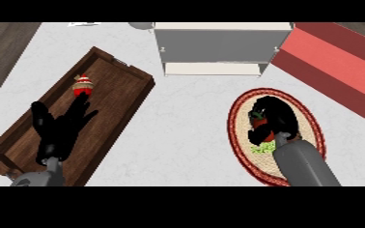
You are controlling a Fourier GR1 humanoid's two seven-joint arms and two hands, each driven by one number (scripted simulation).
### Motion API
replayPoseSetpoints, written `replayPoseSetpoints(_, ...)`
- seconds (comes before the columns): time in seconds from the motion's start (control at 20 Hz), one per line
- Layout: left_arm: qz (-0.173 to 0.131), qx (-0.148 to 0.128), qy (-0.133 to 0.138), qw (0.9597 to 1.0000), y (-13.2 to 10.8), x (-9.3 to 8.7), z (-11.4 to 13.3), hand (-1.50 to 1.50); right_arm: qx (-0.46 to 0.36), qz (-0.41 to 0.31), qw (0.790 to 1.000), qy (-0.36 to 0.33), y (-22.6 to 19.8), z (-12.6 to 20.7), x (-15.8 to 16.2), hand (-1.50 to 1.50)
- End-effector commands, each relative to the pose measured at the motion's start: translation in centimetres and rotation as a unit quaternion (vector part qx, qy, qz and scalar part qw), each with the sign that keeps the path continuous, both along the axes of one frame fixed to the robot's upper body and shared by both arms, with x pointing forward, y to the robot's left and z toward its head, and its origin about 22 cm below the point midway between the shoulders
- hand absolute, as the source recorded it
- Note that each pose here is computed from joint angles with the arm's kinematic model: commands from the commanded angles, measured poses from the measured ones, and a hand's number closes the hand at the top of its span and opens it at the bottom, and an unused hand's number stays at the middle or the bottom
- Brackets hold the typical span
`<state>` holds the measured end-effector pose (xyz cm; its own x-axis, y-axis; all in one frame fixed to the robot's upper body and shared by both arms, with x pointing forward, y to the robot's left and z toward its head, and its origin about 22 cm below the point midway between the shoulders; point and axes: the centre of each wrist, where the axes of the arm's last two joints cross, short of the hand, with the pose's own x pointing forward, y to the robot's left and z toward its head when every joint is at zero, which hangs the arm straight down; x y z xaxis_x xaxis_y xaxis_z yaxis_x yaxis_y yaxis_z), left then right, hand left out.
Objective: Pick the bell pepper from the placemat and place it in the tiered shelf
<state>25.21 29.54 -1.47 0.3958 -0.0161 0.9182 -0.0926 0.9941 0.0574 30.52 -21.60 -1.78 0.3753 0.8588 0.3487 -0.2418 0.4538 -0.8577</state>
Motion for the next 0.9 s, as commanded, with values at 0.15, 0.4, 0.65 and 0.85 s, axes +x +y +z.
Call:
replayPoseSetpoints(0.15, 0.002, -0.004, 0.026, 0.9996, -1.0, -0.1, -1.2, 0.00, 0.042, 0.125, 0.990, -0.057, 10.9, 3.8, -0.4, 1.50)
replayPoseSetpoints(0.4, -0.024, -0.011, 0.025, 0.9993, -1.2, 1.2, -0.9, 0.00, 0.115, 0.206, 0.969, -0.077, 18.3, 8.1, -2.7, 1.50)
replayPoseSetpoints(0.65, -0.013, -0.006, 0.033, 0.9993, -1.5, 0.7, -0.8, 0.00, 0.109, 0.195, 0.954, -0.200, 21.4, 15.2, -4.8, 1.50)
replayPoseSetpoints(0.85, -0.006, 0.002, 0.030, 0.9995, 0.9, -1.0, -1.2, 0.00, 0.109, 0.146, 0.946, -0.269, 22.0, 21.3, -6.0, 1.50)
